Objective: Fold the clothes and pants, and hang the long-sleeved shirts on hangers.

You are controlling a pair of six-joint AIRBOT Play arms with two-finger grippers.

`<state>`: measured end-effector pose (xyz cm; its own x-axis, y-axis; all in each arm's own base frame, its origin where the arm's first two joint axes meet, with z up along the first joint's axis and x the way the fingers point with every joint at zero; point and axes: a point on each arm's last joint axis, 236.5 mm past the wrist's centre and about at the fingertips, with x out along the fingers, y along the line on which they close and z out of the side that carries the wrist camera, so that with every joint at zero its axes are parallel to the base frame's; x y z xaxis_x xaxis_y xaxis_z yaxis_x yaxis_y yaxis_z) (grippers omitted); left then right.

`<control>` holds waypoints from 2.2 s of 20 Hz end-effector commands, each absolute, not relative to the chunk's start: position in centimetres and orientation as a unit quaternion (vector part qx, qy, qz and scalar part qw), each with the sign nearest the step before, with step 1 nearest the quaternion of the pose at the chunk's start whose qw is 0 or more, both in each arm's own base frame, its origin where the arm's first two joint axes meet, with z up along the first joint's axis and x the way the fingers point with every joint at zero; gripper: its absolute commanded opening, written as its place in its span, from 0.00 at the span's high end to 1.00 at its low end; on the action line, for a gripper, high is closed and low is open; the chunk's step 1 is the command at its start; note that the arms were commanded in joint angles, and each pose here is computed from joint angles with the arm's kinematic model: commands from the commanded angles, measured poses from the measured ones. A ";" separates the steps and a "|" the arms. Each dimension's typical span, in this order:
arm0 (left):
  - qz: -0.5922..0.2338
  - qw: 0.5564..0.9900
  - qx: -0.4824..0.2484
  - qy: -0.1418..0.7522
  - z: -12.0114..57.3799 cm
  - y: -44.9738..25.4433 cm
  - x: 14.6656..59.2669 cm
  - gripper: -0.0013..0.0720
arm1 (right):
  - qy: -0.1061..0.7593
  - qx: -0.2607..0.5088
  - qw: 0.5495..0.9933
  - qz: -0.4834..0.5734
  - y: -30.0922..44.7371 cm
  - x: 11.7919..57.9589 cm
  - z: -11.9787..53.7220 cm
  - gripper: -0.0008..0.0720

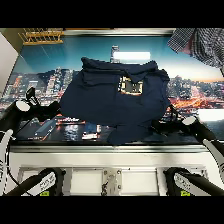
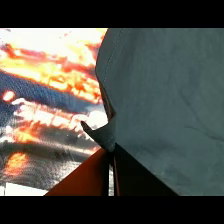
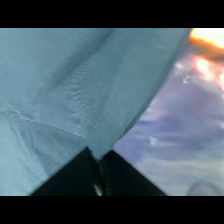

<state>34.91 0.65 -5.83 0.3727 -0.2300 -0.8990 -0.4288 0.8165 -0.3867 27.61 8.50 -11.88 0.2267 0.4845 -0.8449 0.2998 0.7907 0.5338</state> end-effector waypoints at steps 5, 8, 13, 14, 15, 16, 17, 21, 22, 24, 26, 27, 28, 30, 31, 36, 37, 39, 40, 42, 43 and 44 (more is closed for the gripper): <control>0.031 0.879 -0.267 0.394 9.5 2.1 40.8 0.97 | 0.481 0.149 0.852 0.144 6.4 37.4 2.9 0.97; 0.000 0.947 -0.232 0.222 26.0 2.1 40.7 0.97 | 0.308 0.073 0.936 0.153 5.4 40.9 20.4 0.97; -0.037 0.983 -0.176 -0.048 47.9 0.3 30.2 0.97 | 0.047 0.004 0.986 0.158 6.1 34.5 44.1 0.97; -0.042 0.981 -0.167 -0.087 50.5 -0.3 27.5 0.97 | 0.007 -0.003 0.988 0.156 6.2 32.5 47.0 0.97; -0.048 0.979 -0.158 -0.119 52.6 -0.8 24.9 0.97 | -0.034 -0.009 0.988 0.152 6.3 30.2 49.7 0.97; -0.052 0.976 -0.151 -0.146 54.2 -1.4 22.6 0.97 | -0.070 -0.012 0.986 0.148 6.3 28.2 51.7 0.97; -0.056 0.973 -0.145 -0.173 55.6 -1.8 20.3 0.97 | -0.103 -0.013 0.984 0.146 6.4 26.0 53.5 0.97; -0.064 0.954 -0.130 -0.264 59.8 -2.8 13.8 0.97 | -0.164 -0.009 0.976 0.142 6.7 20.4 56.4 0.97; -0.066 0.951 -0.128 -0.275 60.4 -2.9 13.1 0.97 | -0.167 0.001 0.975 0.144 6.8 19.9 56.6 0.97; -0.066 0.951 -0.128 -0.274 61.0 -2.8 13.7 0.97 | -0.162 0.016 0.976 0.148 6.8 20.0 56.5 0.97; -0.064 0.959 -0.133 -0.242 60.3 -2.2 17.0 0.97 | -0.134 0.035 0.978 0.153 6.9 21.6 55.3 0.97; -0.062 0.965 -0.137 -0.215 59.4 -1.8 19.5 0.97 | -0.107 0.051 0.980 0.158 6.9 23.1 54.2 0.97; -0.060 0.972 -0.145 -0.177 57.9 -1.4 22.7 0.97 | -0.069 0.067 0.982 0.162 7.0 25.1 52.5 0.97; -0.057 0.981 -0.161 -0.096 53.7 -0.5 29.5 0.97 | 0.019 0.083 0.982 0.168 7.1 29.8 48.1 0.97; -0.061 0.982 -0.172 -0.049 50.9 -0.5 33.3 0.97 | 0.078 0.097 0.977 0.171 7.1 32.8 44.8 0.97; -0.086 0.967 -0.200 0.134 34.7 -3.7 50.2 0.97 | 0.229 0.129 0.955 0.139 5.1 46.7 31.6 0.97; -0.085 0.963 -0.205 0.153 31.9 -4.1 52.7 0.97 | 0.239 0.133 0.954 0.125 4.3 49.1 29.3 0.97; -0.076 0.956 -0.216 0.185 26.3 -4.4 56.7 0.97 | 0.257 0.149 0.949 0.108 3.4 53.1 25.0 0.97; -0.070 0.951 -0.219 0.206 23.7 -4.3 58.0 0.94 | 0.265 0.154 0.946 0.102 3.1 54.4 23.3 0.97; -0.054 0.940 -0.235 0.241 19.8 -3.5 59.3 0.15 | 0.278 0.160 0.943 0.094 2.7 56.1 20.6 0.94; -0.047 0.933 -0.243 0.260 18.5 -2.9 59.2 0.12 | 0.282 0.162 0.941 0.092 2.6 56.6 19.8 0.78; -0.040 0.927 -0.246 0.281 17.3 -2.2 58.8 0.12 | 0.286 0.163 0.940 0.090 2.4 56.8 19.3 0.43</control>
